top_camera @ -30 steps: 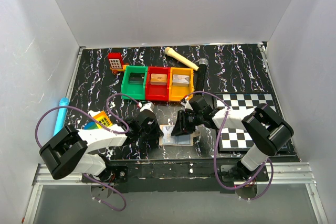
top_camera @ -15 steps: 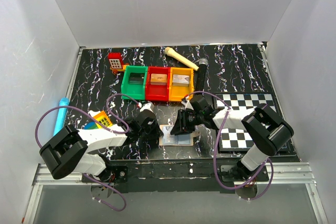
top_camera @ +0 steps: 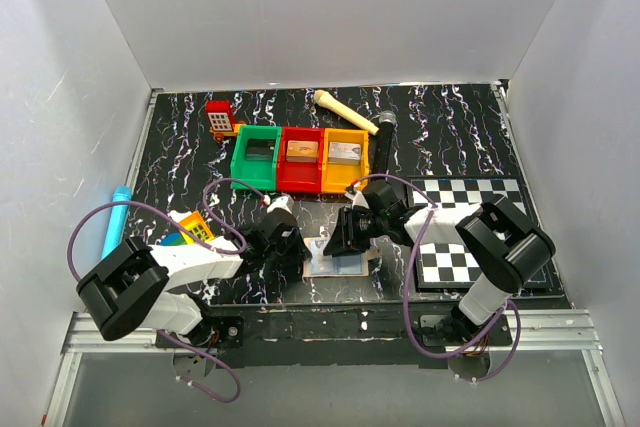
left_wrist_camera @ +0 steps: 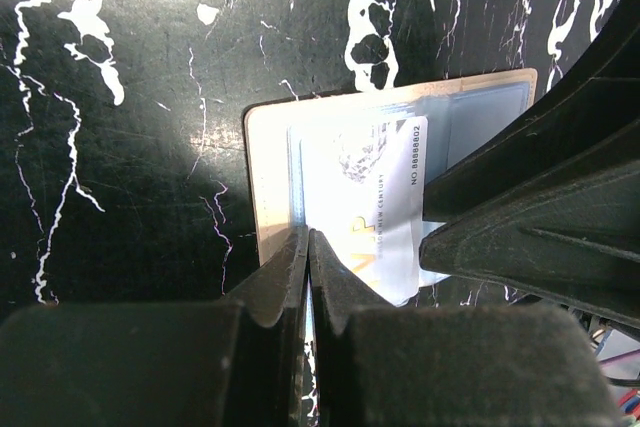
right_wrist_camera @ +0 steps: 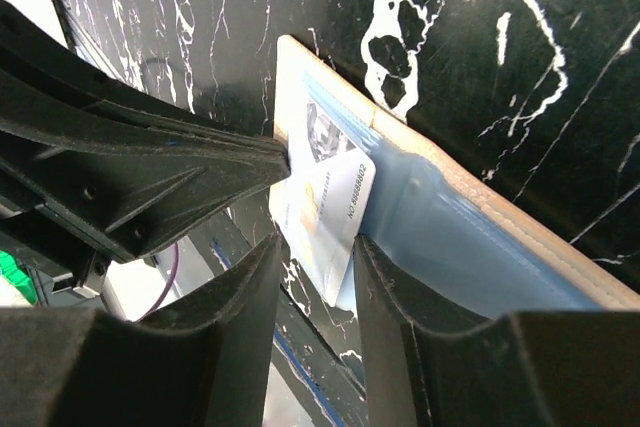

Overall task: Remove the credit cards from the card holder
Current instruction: Remove the credit card from the card holder, then place the credit card in the storage box.

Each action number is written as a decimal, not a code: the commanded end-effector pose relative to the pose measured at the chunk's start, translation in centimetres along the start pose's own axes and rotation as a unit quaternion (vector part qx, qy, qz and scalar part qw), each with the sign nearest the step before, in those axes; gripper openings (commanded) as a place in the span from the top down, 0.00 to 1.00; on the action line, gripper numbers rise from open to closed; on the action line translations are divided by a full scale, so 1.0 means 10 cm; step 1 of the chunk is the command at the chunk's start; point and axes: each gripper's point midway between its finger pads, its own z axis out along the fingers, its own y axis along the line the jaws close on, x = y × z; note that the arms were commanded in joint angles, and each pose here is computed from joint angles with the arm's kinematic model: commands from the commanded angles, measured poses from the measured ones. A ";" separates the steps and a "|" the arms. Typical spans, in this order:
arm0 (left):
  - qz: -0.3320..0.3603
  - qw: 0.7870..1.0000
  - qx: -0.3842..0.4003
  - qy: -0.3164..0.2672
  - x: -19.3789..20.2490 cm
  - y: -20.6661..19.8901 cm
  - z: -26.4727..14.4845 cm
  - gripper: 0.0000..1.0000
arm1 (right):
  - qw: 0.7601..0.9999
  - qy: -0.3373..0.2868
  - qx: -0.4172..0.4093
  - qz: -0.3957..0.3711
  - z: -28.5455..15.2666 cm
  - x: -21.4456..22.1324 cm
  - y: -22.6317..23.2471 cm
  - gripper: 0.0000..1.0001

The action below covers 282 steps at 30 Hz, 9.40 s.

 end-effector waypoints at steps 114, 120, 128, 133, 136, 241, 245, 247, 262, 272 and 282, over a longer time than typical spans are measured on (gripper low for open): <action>-0.034 0.999 -0.025 0.022 0.12 0.24 0.10 1.00 | 0.999 -0.022 -0.033 0.002 -0.36 0.01 -0.04 0.81; -0.035 0.999 -0.023 0.019 0.12 0.24 0.08 1.00 | 0.999 -0.026 -0.027 0.003 -0.38 0.01 -0.08 0.91; -0.034 0.999 -0.018 0.016 0.11 0.23 0.07 1.00 | 0.999 -0.036 -0.007 0.006 -0.51 -0.01 -0.14 0.99; -0.032 0.999 -0.015 0.015 0.10 0.22 0.07 1.00 | 0.999 -0.043 0.005 0.006 -0.63 -0.02 -0.19 0.99; -0.030 0.999 -0.011 0.012 0.08 0.20 0.06 1.00 | 0.999 -0.050 0.009 -0.003 -0.72 -0.04 -0.17 0.99; -0.123 0.825 0.422 -0.355 -1.39 -1.23 -1.84 1.00 | 0.944 -0.196 -0.232 -0.125 -1.63 -0.37 1.64 0.45; -0.123 0.825 0.428 -0.347 -1.35 -1.25 -1.82 1.00 | 0.944 -0.190 -0.237 -0.125 -1.62 -0.42 1.71 0.46; -0.119 0.826 0.431 -0.344 -1.34 -1.27 -1.81 1.00 | 0.944 -0.190 -0.240 -0.124 -1.62 -0.45 1.73 0.46; -0.115 0.835 0.437 -0.315 -1.24 -1.33 -1.69 1.00 | 0.949 -0.145 -0.246 -0.131 -1.46 -0.46 1.87 0.53; -0.106 0.835 0.442 -0.308 -1.20 -1.37 -1.71 0.99 | 0.952 -0.139 -0.237 -0.131 -1.43 -0.44 1.83 0.95; -0.042 0.844 0.442 -0.299 -1.08 -1.22 -1.86 0.15 | 0.951 -0.061 -0.226 -0.201 -1.61 -0.05 1.81 0.99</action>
